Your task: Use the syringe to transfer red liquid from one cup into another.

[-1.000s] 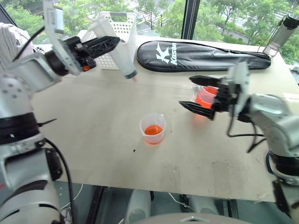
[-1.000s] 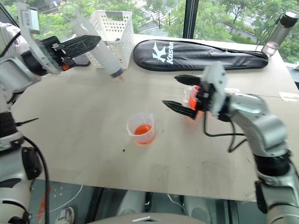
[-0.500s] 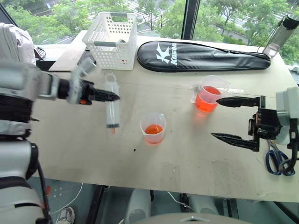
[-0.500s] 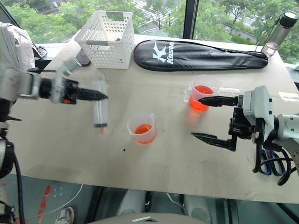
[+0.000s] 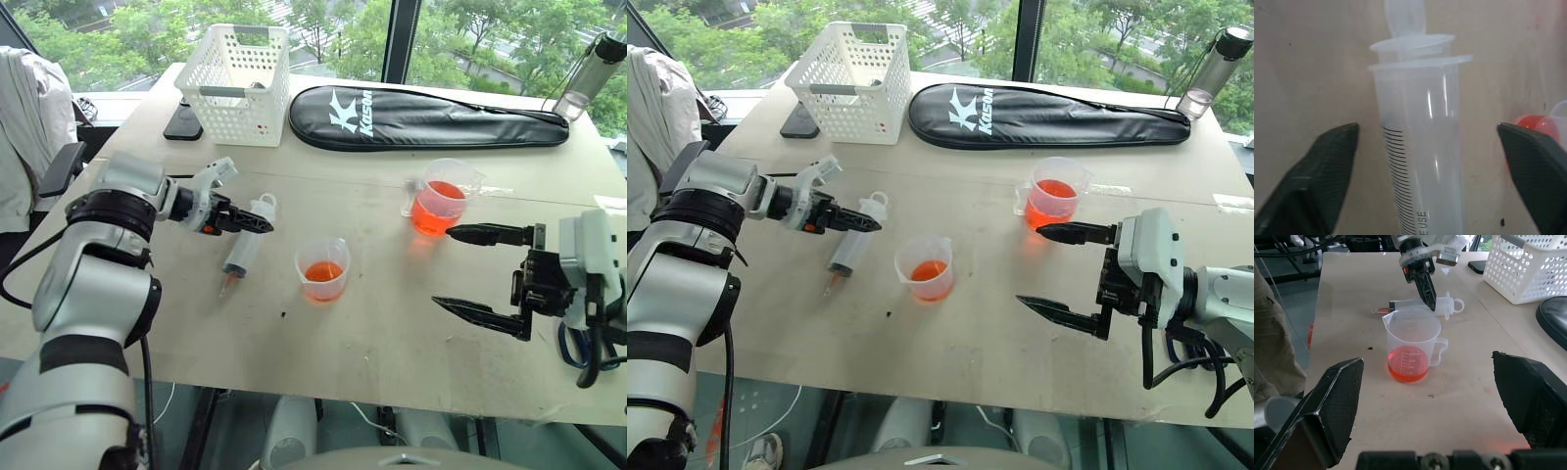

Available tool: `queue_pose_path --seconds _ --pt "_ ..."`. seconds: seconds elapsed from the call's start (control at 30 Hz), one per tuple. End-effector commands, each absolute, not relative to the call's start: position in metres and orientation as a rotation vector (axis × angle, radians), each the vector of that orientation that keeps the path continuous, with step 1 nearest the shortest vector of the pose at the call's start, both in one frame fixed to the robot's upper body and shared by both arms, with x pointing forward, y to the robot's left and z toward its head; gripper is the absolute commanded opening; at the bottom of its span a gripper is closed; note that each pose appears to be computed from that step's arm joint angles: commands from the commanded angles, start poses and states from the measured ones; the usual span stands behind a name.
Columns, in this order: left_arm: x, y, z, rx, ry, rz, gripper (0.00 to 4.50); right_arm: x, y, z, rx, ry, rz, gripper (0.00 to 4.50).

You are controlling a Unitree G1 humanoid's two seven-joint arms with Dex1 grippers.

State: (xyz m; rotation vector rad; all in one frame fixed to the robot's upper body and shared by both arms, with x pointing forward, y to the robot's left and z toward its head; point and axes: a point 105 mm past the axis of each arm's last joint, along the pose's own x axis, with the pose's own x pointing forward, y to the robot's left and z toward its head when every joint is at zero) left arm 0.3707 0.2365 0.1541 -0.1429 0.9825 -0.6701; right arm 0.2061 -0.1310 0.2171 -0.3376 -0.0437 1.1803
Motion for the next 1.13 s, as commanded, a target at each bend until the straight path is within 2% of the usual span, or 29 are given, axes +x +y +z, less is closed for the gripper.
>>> queue_pose_path --seconds 0.03,0.13,0.27,0.33,0.47,0.6,0.9,1.13 --pt "0.373 0.244 0.194 -0.225 0.819 -0.654 4.48 0.203 -0.139 0.223 -0.367 -0.075 1.136 4.50" --pt "0.368 0.245 0.215 -0.227 0.690 -0.663 4.48 0.204 -0.149 0.218 -0.353 -0.058 1.090 4.50" --pt "0.359 0.249 0.245 -0.065 0.286 -0.576 4.48 0.203 -0.165 0.208 -0.319 -0.027 1.027 4.50" --pt "0.344 0.243 0.250 -0.027 0.146 -0.564 4.48 0.203 -0.172 0.206 -0.303 -0.025 1.007 4.50" --pt "0.308 0.225 0.255 -0.089 -0.011 -0.654 4.48 0.199 -0.185 0.201 -0.279 -0.007 0.993 4.50" --pt "0.274 0.215 0.235 -0.051 -0.046 -0.707 4.48 0.195 -0.208 0.191 -0.276 0.045 0.938 4.50" --pt "0.216 0.219 0.156 0.024 0.135 -0.690 4.48 0.169 -0.258 0.145 -0.274 0.253 0.800 4.50" --pt "0.192 0.220 0.118 0.036 0.213 -0.688 4.48 0.161 -0.257 0.130 -0.249 0.273 0.754 4.50"
